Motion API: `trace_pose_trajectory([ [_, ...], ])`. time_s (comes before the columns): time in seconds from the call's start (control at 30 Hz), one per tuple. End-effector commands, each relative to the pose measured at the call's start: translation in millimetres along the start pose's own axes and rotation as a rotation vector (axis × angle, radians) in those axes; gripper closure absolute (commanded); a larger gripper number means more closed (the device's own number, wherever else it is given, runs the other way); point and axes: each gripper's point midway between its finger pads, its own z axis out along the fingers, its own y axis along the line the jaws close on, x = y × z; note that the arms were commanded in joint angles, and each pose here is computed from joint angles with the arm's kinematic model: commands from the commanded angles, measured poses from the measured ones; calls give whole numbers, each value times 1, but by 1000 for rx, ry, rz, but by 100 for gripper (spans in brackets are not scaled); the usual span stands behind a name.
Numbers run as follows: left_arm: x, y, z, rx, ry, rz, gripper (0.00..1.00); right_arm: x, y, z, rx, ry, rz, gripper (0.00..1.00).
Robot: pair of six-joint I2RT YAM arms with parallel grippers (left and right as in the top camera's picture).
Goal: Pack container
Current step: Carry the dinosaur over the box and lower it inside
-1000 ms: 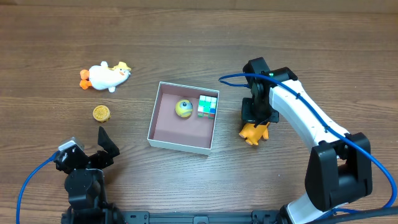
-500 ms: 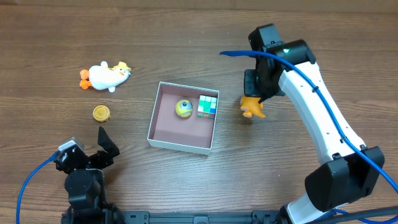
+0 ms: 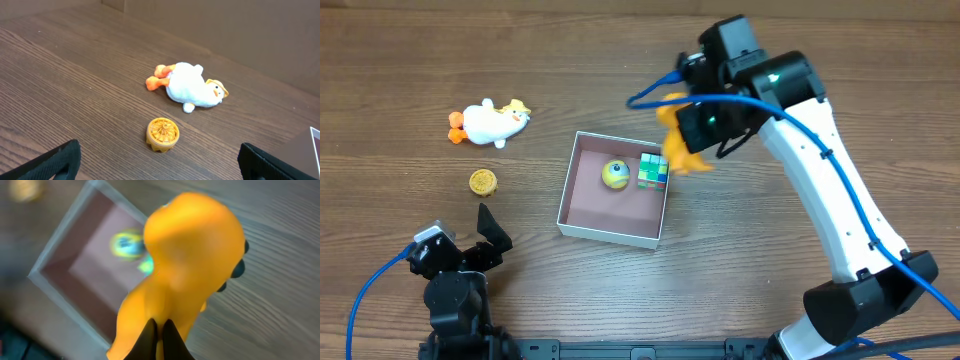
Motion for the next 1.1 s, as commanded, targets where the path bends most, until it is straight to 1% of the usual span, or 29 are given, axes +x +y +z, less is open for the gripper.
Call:
trace_pose_trajectory([
  [0.0, 2, -2, 1, 14, 4, 22, 0, -10, 57, -22, -229, -104, -291, 96],
  [0.1, 2, -2, 1, 14, 4, 22, 0, -10, 83, -26, -334, -138, -424, 96],
  [0.17, 2, -2, 1, 14, 4, 22, 0, -7, 93, -27, -372, -146, -487, 96],
  [0.23, 2, -2, 1, 14, 4, 22, 0, 2, 102, -23, -387, -131, -601, 96],
  [0.33, 2, -2, 1, 14, 4, 22, 0, 15, 115, -16, -433, -114, -725, 96],
  [0.43, 2, -2, 1, 14, 4, 22, 0, 29, 127, -5, -489, -133, -966, 96],
  [0.47, 2, -2, 1, 14, 4, 22, 0, 38, 130, 3, -505, -144, -1119, 95],
  [0.5, 2, -2, 1, 14, 4, 22, 0, 42, 130, 8, -515, -149, -1191, 95],
  [0.53, 2, -2, 1, 14, 4, 22, 0, 45, 129, 13, -521, -147, -1225, 95],
  [0.7, 2, -2, 1, 14, 4, 22, 0, 49, 119, 39, -524, -96, -1243, 96],
  [0.9, 2, -2, 1, 14, 4, 22, 0, 29, 117, 49, -469, -162, -1283, 96],
  [1.07, 2, -2, 1, 14, 4, 22, 0, 25, 106, 57, -429, -141, -1280, 96],
])
